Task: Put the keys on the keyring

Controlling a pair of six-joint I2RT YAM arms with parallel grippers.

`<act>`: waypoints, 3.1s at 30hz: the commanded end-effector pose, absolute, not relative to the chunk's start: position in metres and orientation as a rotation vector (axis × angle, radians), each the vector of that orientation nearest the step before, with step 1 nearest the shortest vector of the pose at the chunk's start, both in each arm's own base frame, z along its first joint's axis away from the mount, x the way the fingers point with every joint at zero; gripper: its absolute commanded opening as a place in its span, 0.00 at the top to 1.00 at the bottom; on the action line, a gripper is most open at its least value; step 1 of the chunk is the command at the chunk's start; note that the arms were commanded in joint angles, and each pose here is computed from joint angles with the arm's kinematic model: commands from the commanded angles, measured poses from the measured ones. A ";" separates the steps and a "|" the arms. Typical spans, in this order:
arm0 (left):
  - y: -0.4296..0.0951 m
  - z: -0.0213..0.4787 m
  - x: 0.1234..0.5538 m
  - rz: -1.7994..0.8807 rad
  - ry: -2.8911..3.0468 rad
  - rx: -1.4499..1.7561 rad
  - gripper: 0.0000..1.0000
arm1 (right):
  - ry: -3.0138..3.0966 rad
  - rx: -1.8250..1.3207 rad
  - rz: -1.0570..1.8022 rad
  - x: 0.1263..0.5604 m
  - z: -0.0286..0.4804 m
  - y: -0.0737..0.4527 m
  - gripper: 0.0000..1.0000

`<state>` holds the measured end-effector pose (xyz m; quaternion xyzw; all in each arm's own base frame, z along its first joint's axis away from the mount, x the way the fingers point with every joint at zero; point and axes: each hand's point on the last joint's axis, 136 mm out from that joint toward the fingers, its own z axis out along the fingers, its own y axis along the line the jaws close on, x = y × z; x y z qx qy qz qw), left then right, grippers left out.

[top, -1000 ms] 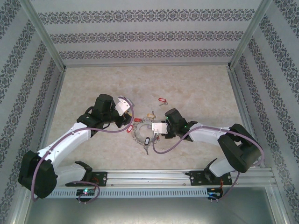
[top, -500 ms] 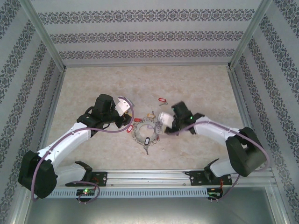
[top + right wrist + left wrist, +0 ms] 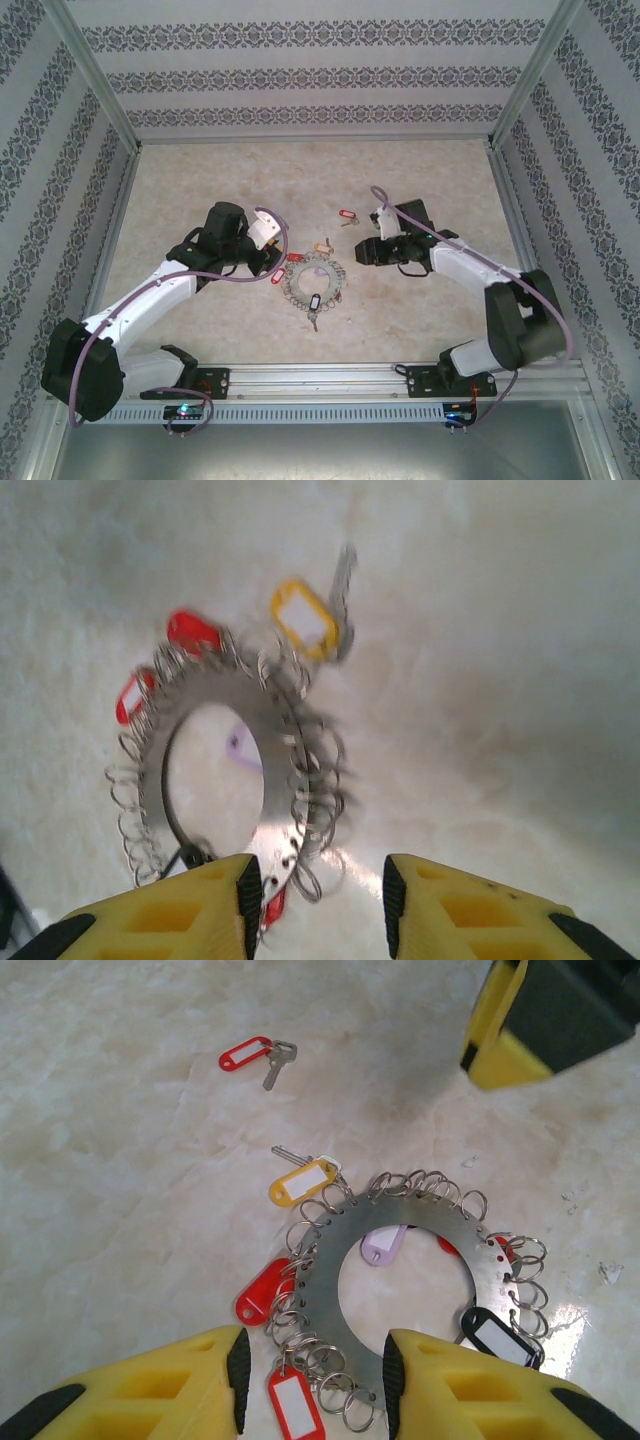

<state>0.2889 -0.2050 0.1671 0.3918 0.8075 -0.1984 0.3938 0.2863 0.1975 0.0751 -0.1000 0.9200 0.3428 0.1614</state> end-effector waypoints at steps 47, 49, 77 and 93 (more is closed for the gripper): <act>-0.211 0.168 0.289 -0.527 2.069 1.017 0.59 | 2.829 -0.487 1.171 0.237 0.030 0.239 0.86; -0.211 0.168 0.288 -0.528 2.066 1.012 0.58 | 2.803 -0.520 1.165 0.236 0.032 0.241 0.90; -0.258 0.237 0.223 -1.000 1.626 1.318 0.58 | 1.447 -1.303 0.844 0.231 0.184 0.306 1.00; -0.237 0.180 0.276 -0.762 1.833 0.969 0.58 | 1.584 -1.525 0.677 0.220 0.119 0.283 1.00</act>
